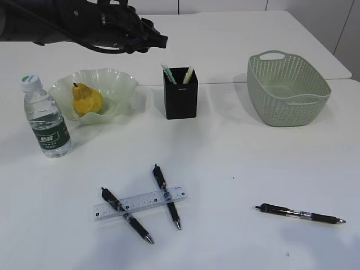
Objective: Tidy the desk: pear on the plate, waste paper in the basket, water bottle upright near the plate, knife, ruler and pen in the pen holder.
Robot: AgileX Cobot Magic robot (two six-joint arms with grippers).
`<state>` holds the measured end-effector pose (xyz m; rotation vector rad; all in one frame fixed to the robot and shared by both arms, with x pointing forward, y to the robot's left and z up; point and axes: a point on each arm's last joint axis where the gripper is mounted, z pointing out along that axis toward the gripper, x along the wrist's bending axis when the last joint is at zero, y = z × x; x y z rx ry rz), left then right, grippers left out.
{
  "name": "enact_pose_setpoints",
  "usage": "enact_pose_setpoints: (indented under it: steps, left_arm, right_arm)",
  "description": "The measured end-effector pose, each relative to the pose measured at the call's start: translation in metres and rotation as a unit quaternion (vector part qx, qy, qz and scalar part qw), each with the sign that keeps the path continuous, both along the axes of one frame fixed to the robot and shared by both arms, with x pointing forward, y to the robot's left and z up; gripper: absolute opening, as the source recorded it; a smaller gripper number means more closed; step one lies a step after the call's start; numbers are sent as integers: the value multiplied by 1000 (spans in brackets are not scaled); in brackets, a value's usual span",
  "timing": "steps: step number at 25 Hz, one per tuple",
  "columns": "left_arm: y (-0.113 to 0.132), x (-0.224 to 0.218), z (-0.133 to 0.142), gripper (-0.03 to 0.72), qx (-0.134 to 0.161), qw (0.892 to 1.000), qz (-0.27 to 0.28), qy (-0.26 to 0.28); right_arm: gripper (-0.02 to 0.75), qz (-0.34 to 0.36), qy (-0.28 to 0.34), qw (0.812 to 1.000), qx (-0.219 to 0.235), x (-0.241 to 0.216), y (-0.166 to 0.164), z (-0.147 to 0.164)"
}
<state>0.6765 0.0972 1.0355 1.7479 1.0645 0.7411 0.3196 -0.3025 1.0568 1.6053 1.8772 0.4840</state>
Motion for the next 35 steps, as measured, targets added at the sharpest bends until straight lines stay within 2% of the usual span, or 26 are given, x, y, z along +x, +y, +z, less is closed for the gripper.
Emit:
enact_pose_setpoints:
  steps: [4,7,9,11,16,19,21,24,27,32,35]
  left_arm:
    - [-1,0,0,206,-56,998,23,26]
    - [1,0,-1,205,-105,992,44,55]
    - [4,1,-2,205,-127,988,54,72]
    - [4,0,-2,205,-132,986,54,82]
    - [7,-7,11,177,-97,992,31,75]
    - [9,-15,22,155,-59,996,8,73]
    - [10,-20,22,151,-24,996,-9,91]
    - [12,-27,18,150,13,991,-28,131]
    - [18,-35,21,150,35,985,-33,163]
    - [40,-48,40,150,61,979,-10,194]
    - [51,-54,48,150,98,974,-3,205]
  right_arm:
    - [260,-1,-7,1000,2,0,0,5]
    - [260,-1,-15,1000,5,0,0,10]
    - [260,-2,-12,1000,4,0,0,10]
    - [260,-4,-5,1000,2,-1,-1,9]
    - [260,-9,6,1000,-1,-3,-2,8]
    - [260,-10,16,1000,-2,-1,-1,6]
    - [260,-14,35,999,-3,0,0,5]
    - [260,-19,58,998,-9,4,0,6]
    - [260,-22,66,998,-8,8,2,11]
    - [260,-21,62,998,3,13,5,23]
    - [260,-19,62,998,9,14,6,24]
